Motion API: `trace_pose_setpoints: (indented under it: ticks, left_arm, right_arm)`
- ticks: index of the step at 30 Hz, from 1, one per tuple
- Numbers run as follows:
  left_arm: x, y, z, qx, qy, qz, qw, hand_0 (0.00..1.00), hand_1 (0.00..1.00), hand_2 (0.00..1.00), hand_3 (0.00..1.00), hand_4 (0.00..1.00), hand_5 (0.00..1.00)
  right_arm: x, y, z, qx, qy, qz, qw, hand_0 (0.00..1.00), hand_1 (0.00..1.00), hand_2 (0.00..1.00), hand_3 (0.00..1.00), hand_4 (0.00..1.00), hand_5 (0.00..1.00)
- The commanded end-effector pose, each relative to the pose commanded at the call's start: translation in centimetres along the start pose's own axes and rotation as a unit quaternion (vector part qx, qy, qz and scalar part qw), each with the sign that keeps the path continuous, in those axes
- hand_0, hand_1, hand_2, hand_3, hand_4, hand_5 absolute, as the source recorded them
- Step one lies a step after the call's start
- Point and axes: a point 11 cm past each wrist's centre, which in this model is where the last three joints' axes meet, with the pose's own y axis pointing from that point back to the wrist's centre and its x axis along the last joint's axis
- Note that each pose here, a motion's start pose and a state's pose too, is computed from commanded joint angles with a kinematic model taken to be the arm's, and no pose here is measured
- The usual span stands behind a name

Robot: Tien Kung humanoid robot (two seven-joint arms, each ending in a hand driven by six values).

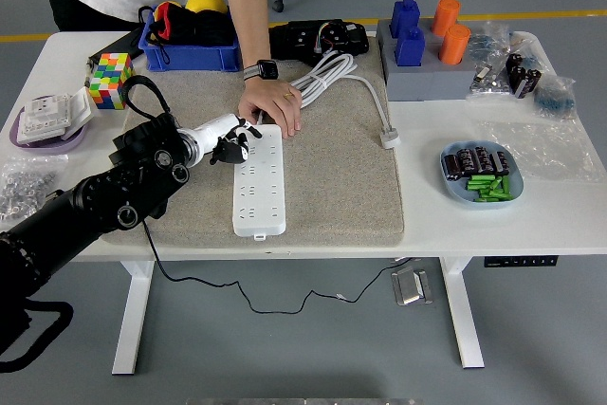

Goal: Pull the plug out,throw it away,press the button

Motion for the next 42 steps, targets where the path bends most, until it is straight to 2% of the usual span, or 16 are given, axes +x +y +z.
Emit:
trace_pose_setpoints:
  ticks: [6, 13, 24, 28, 33, 35, 38, 39, 42]
  left_arm:
    - [0.2, 0.0, -0.1, 0.000, -0.002, 0.009, 1.000, 0.042, 0.030, 0.135, 0.803, 0.002, 0.002]
    - [-0.4, -0.1, -0.2, 0.005, -0.011, -0.002, 1.000, 0.041, 0.029, 0.136, 0.803, 0.002, 0.002]
    - [-0.4, -0.1, 0.5, -0.005, -0.016, 0.002, 1.000, 0.041, 0.029, 0.136, 0.801, 0.002, 0.002]
    - [1.0, 0.5, 1.5, -0.035, 0.002, 0.027, 0.999, 0.041, 0.029, 0.136, 0.799, 0.002, 0.002]
    - [4.0, 2.1, 2.9, -0.104, 0.021, 0.098, 0.990, 0.053, 0.045, 0.133, 0.801, 0.002, 0.002]
    - [5.2, 2.9, 3.0, -0.123, 0.030, 0.124, 0.984, 0.053, 0.045, 0.133, 0.801, 0.002, 0.002]
    - [6.6, 4.0, 2.2, -0.135, 0.048, 0.153, 0.978, 0.053, 0.045, 0.133, 0.801, 0.002, 0.002]
    - [7.0, 4.3, 1.8, -0.136, 0.053, 0.160, 0.976, 0.306, 0.365, 0.484, 0.781, 0.567, 0.002]
    - [8.1, 5.3, 0.1, -0.135, 0.061, 0.186, 0.971, 0.306, 0.365, 0.484, 0.781, 0.567, 0.002]
  right_arm:
    - [-0.1, 0.0, 0.0, 0.000, 0.001, -0.001, 1.000, 0.767, 0.729, 0.724, 0.713, 0.883, 0.658]
    - [0.0, 0.0, -0.1, 0.001, 0.000, 0.000, 1.000, 0.767, 0.729, 0.724, 0.713, 0.883, 0.658]
    - [0.0, 0.0, -0.3, 0.003, -0.002, 0.000, 1.000, 0.767, 0.729, 0.724, 0.713, 0.883, 0.658]
    - [-0.1, 0.0, -0.1, 0.001, -0.002, -0.001, 1.000, 0.767, 0.729, 0.724, 0.713, 0.883, 0.658]
    - [-0.1, 0.0, -0.1, 0.001, -0.001, 0.000, 1.000, 0.767, 0.729, 0.724, 0.713, 0.883, 0.658]
    - [-0.1, 0.0, -0.2, 0.003, -0.001, 0.000, 1.000, 0.767, 0.729, 0.724, 0.713, 0.883, 0.658]
    - [0.0, 0.0, -0.4, 0.005, -0.002, 0.001, 1.000, 0.767, 0.729, 0.724, 0.713, 0.883, 0.658]
    - [0.0, 0.0, -0.4, 0.005, -0.002, 0.001, 1.000, 0.767, 0.729, 0.724, 0.713, 0.883, 0.658]
    - [0.0, 0.0, -0.3, 0.004, -0.002, 0.001, 1.000, 0.767, 0.729, 0.724, 0.713, 0.883, 0.658]
